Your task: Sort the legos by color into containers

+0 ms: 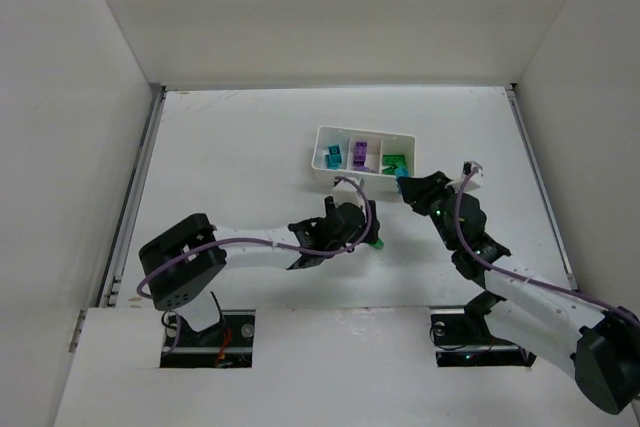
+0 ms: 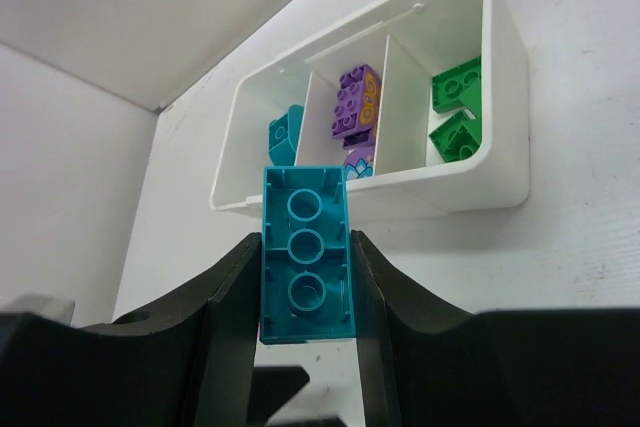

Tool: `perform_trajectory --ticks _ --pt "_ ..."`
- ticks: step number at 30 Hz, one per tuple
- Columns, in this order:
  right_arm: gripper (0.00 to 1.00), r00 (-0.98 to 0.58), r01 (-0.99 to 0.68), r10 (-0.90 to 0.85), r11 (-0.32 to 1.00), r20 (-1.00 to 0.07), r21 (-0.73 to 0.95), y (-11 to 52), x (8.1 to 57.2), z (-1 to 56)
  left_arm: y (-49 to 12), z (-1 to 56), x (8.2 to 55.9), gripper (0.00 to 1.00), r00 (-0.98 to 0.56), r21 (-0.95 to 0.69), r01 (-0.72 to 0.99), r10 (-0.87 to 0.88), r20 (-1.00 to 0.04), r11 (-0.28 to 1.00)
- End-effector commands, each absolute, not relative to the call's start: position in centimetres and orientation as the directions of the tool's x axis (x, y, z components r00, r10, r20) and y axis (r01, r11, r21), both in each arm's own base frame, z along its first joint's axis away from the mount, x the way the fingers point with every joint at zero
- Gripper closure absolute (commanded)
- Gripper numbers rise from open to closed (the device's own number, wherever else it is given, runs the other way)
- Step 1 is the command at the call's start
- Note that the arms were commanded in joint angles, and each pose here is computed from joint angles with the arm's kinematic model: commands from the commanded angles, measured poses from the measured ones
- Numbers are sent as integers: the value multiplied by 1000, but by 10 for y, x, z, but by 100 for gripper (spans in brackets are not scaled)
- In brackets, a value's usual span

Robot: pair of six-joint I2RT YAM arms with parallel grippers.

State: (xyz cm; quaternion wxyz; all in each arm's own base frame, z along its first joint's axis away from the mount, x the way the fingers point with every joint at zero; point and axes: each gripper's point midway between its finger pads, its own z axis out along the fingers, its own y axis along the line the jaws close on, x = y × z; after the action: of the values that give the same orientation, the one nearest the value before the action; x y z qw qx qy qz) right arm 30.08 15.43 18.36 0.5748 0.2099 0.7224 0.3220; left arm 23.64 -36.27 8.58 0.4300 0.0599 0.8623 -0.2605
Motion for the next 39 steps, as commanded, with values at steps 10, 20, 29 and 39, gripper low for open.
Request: perform_trajectory --ticks 10,20,29,39 --pt "67 -199 -96 702 681 -684 726 152 305 211 -395 89 212 29 -493 -175 484 102 -864 858" --pt "66 -194 -107 704 677 -683 728 148 304 214 -406 71 224 26 -486 -131 518 165 -858 845" --pt "66 -198 -106 714 666 -672 738 142 307 213 -418 48 214 33 -530 -172 570 198 -825 804" --pt "66 -209 -110 714 662 -668 742 143 309 212 -411 58 222 60 -526 -179 555 176 -832 813"
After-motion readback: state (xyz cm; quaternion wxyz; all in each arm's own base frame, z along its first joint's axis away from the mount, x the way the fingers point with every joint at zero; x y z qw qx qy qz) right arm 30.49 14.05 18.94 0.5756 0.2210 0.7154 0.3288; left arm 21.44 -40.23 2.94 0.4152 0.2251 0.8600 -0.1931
